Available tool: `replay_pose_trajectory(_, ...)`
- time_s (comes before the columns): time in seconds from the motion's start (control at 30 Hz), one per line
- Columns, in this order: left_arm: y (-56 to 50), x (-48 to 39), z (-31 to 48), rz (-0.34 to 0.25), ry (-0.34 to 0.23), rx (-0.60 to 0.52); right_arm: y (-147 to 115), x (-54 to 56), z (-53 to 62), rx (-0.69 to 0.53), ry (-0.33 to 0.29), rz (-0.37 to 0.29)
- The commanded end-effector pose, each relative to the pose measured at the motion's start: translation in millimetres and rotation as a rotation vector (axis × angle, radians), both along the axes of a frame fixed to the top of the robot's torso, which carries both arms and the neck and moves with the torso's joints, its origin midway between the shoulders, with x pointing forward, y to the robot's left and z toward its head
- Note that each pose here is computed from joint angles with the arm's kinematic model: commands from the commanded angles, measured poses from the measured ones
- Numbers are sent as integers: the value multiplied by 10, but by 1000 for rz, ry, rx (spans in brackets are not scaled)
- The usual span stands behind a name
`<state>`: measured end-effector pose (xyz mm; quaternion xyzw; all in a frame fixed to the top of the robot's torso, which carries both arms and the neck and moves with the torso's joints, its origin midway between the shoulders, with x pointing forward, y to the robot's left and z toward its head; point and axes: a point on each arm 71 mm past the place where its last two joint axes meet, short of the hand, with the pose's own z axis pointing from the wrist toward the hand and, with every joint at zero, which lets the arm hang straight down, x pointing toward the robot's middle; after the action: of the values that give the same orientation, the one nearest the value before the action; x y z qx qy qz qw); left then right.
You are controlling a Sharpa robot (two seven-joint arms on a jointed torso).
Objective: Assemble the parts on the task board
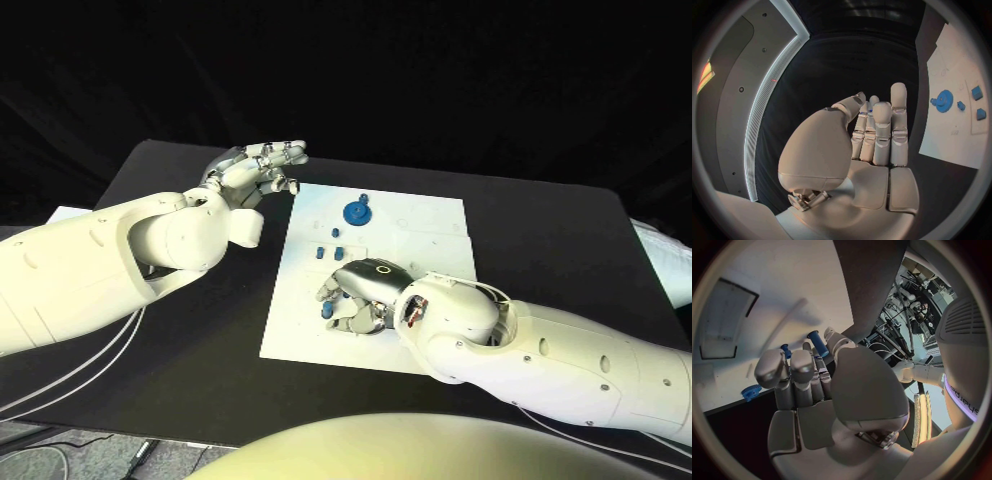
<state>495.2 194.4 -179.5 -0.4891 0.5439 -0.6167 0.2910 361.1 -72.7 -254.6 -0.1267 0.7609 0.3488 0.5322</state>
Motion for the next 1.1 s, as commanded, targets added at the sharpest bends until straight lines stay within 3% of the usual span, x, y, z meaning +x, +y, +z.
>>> replay_pose_trajectory(0.03,-27,-7,10,-23,-8,-8,-10,11,50,35,-50,-30)
replay_pose_trajectory(0.37,-9,-11,-4,-25,-3,-5,-278,-44,262,210,-72,-104)
replay_pose_trajectory(0.5,0,-16,-13,-26,0,-4,-568,-55,353,253,-6,-175)
replay_pose_trajectory(0.6,9,-24,-22,-27,3,-2,-887,-59,388,237,77,-266)
replay_pose_trajectory(0.87,12,-50,-26,-33,6,-1,-1545,-76,334,107,173,-507)
replay_pose_trajectory(1.1,-17,-62,-22,-47,3,1,-1713,-109,273,6,163,-572)
